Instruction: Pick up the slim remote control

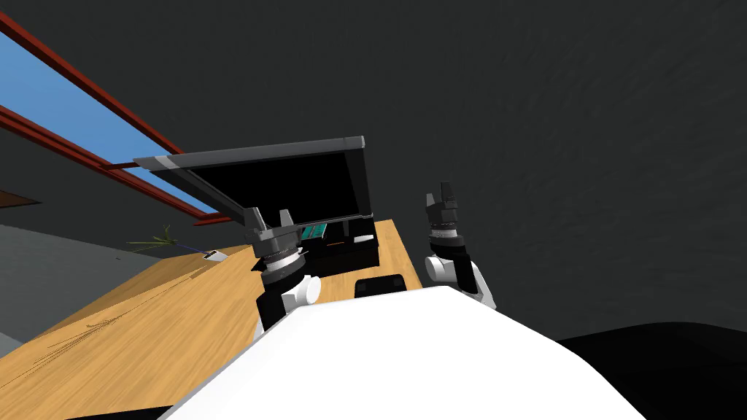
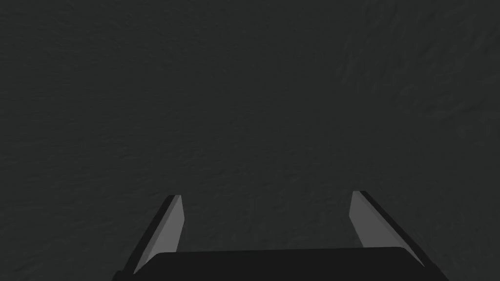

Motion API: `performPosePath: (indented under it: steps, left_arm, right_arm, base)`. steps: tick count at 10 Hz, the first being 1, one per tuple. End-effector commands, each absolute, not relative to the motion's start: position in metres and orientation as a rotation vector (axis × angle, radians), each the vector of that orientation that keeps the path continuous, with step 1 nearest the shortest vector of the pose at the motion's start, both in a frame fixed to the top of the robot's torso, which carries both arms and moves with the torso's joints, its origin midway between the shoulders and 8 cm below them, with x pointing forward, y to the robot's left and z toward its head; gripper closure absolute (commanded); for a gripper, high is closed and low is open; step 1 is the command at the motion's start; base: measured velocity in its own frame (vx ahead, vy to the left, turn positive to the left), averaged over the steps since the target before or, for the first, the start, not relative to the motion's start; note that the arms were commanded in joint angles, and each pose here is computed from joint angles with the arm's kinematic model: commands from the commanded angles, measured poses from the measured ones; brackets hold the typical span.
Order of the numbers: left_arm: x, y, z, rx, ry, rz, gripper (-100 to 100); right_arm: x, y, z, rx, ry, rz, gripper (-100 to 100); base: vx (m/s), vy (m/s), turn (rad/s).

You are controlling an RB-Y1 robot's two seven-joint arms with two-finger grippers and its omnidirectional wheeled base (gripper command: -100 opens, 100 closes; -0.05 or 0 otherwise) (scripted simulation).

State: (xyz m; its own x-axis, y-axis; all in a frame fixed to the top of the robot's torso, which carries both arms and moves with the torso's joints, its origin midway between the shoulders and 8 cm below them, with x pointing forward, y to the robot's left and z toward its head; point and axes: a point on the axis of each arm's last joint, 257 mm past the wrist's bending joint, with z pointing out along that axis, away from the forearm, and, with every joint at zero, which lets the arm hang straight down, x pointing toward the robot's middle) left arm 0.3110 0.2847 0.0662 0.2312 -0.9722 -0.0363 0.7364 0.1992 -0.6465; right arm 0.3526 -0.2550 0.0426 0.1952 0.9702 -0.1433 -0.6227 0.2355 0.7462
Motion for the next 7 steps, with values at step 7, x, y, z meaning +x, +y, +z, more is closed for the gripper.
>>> performPosePath:
  steps: [7]
  left_arm:
    - [0.383, 0.268, -0.008, -0.69, 0.801, -1.304, -100]
  right_arm:
    - [0.353, -0.255, 0.043, 0.615, 0.69, 1.22, 0]
  base:
    - [-0.015, 0.015, -0.117]
